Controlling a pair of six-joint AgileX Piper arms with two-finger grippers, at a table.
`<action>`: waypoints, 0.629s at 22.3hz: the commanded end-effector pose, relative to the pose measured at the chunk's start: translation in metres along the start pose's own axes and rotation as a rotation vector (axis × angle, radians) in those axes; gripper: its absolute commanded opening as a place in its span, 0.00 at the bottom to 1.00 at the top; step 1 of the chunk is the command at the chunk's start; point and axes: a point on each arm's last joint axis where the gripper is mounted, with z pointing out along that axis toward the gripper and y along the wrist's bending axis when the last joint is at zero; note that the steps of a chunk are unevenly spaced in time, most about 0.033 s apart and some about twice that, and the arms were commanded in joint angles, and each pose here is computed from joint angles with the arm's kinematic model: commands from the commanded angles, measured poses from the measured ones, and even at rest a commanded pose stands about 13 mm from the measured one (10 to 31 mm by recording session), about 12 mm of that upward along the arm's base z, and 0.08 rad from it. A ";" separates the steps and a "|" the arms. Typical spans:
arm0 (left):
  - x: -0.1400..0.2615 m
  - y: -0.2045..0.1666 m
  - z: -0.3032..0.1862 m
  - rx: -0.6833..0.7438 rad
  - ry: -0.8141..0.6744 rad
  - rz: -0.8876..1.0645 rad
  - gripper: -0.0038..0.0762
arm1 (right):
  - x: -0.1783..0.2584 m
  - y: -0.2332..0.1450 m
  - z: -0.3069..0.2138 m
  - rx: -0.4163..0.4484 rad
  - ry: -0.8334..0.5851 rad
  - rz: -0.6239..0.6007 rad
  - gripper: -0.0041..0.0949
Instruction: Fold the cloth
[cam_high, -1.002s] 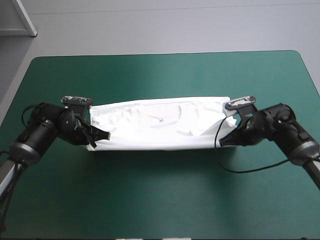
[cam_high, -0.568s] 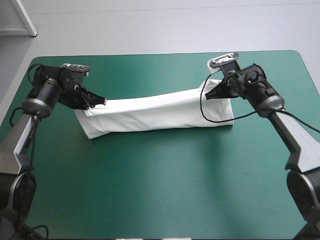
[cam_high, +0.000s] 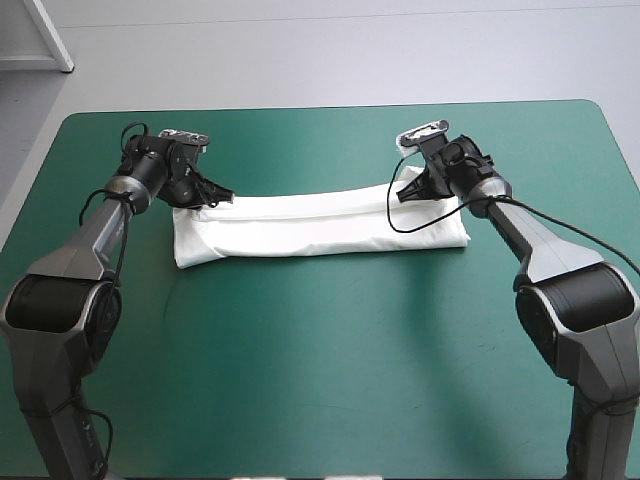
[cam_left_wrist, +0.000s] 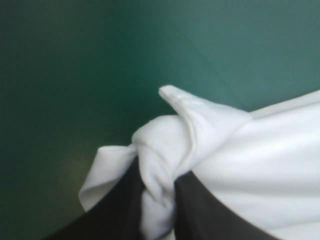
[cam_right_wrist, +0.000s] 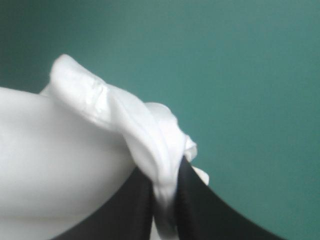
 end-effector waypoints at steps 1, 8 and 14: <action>-0.015 0.006 -0.037 -0.015 -0.136 -0.013 0.46 | -0.025 -0.010 -0.036 -0.005 -0.181 0.031 0.45; -0.029 0.010 -0.098 -0.006 -0.094 -0.059 0.70 | -0.035 -0.034 -0.101 0.067 -0.294 0.056 0.85; -0.036 -0.023 -0.134 0.189 -0.146 -0.023 0.28 | -0.008 -0.089 -0.126 -0.021 -0.167 0.249 0.85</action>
